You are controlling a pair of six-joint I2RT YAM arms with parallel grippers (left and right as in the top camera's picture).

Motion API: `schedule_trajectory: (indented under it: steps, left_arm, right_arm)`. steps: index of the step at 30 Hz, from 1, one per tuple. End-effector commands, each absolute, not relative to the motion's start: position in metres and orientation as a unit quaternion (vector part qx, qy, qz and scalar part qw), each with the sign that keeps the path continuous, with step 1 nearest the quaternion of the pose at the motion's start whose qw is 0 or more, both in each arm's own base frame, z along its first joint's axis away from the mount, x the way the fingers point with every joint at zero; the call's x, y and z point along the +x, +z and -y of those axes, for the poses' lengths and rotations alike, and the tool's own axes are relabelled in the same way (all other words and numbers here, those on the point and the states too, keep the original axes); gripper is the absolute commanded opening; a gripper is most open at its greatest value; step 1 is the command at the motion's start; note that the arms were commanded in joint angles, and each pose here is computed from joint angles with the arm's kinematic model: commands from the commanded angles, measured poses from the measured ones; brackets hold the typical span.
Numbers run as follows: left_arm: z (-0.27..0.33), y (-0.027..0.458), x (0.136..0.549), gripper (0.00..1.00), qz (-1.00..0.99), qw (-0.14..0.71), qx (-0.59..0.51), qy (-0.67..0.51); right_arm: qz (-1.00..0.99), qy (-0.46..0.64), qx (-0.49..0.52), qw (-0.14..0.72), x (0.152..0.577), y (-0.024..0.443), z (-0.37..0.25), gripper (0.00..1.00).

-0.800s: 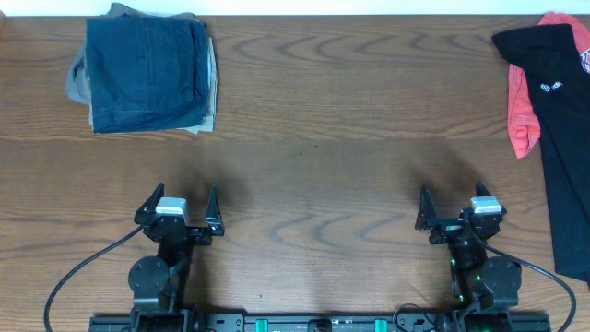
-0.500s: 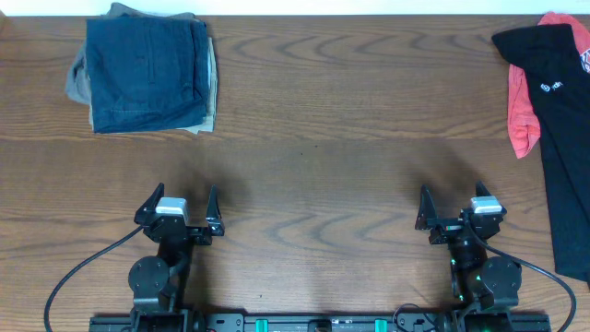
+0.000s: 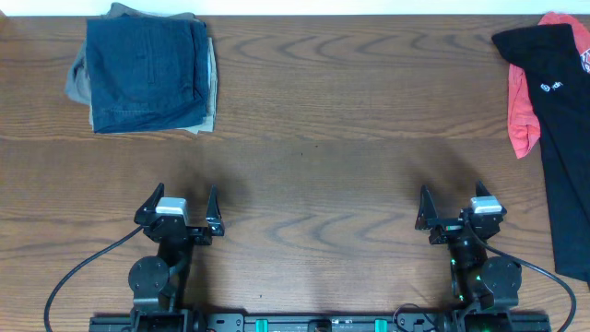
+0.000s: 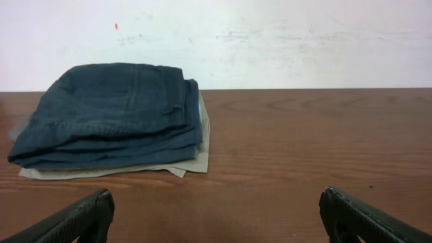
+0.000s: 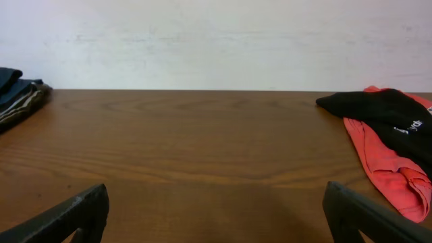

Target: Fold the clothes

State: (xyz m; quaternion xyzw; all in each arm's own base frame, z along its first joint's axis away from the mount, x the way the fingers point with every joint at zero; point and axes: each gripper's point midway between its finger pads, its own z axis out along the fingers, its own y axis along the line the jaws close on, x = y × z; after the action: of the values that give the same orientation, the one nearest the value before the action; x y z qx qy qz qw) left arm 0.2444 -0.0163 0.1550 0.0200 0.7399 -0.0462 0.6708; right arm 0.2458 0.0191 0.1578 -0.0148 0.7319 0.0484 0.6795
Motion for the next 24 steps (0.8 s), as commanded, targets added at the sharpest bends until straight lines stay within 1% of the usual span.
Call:
schedule_trajectory:
  steps: [1, 24]
  left_arm:
    - [0.0175, 0.1403, 0.2435, 0.98, -0.754, 0.654, 0.027, -0.046]
    - [0.0175, 0.1403, 0.2435, 0.98, -0.754, 0.654, 0.027, -0.046]
  right_arm:
    - [-0.731, 0.044, -0.019, 0.680, 0.2454, 0.1576, -0.0196, 0.99]
    - [-0.726, 0.045, -0.019, 0.686, 0.2457, 0.1618, -0.0197, 0.99]
